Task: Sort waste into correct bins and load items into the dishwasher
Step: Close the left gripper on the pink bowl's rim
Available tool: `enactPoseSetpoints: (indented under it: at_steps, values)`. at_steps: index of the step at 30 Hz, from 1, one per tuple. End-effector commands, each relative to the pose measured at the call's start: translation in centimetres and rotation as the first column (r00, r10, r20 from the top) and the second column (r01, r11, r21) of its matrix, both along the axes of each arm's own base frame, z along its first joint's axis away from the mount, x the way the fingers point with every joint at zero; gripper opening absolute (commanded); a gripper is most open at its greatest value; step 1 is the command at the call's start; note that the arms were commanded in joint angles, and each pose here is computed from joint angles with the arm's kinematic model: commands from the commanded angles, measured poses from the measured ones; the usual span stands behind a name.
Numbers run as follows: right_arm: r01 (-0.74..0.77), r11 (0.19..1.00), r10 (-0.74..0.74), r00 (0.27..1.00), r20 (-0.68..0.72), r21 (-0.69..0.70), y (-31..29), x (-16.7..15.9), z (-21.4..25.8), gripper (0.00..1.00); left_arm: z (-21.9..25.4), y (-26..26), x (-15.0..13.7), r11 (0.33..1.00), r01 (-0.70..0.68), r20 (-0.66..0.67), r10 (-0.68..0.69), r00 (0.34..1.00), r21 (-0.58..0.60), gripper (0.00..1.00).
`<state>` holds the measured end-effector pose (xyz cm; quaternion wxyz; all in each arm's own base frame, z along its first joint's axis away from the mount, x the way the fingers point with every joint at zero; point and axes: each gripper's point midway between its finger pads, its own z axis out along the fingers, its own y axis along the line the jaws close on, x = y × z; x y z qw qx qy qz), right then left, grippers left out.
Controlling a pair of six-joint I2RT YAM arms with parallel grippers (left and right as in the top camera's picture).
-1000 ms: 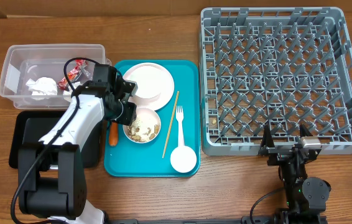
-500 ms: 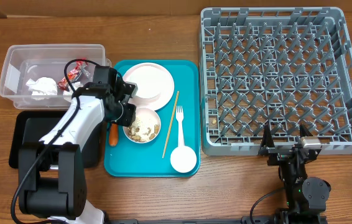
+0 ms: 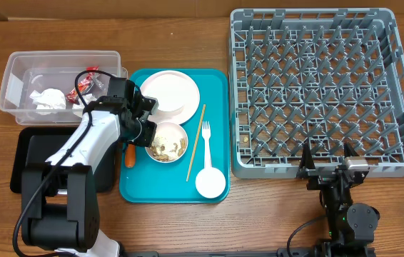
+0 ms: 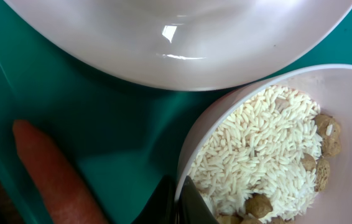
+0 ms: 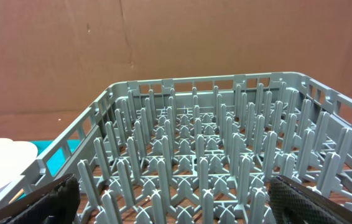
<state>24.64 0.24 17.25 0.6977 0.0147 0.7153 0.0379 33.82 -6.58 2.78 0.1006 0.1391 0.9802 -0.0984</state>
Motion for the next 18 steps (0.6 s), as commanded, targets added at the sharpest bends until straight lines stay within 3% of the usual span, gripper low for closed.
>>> enactPoseSetpoints:
  at_steps: [1,13,16,17,18]
  values:
    - [0.017,1.000,-0.017,1.000,0.002,-0.004,-0.3,0.0,-0.2,1.00,-0.6,0.0,-0.5,1.000,0.005,-0.022,-0.005,1.000,0.004,0.04]
    - [0.017,1.000,-0.017,1.000,0.002,-0.004,-0.3,0.0,-0.2,1.00,-0.8,0.1,-2.6,0.995,-0.098,-0.129,0.097,0.987,0.002,0.04]
    - [0.017,1.000,-0.017,1.000,0.002,-0.004,-0.3,0.0,-0.2,1.00,-0.9,0.2,-3.0,0.991,-0.136,-0.156,0.135,0.979,0.005,0.13]
    - [0.017,1.000,-0.017,1.000,0.002,-0.004,-0.3,0.0,-0.2,1.00,-0.9,0.2,-3.1,0.989,-0.145,-0.161,0.145,0.976,0.006,0.21]
    - [0.017,1.000,-0.017,1.000,0.002,-0.004,-0.3,0.0,-0.2,1.00,-0.9,0.2,-3.1,0.989,-0.146,-0.161,0.145,0.976,0.006,0.38]
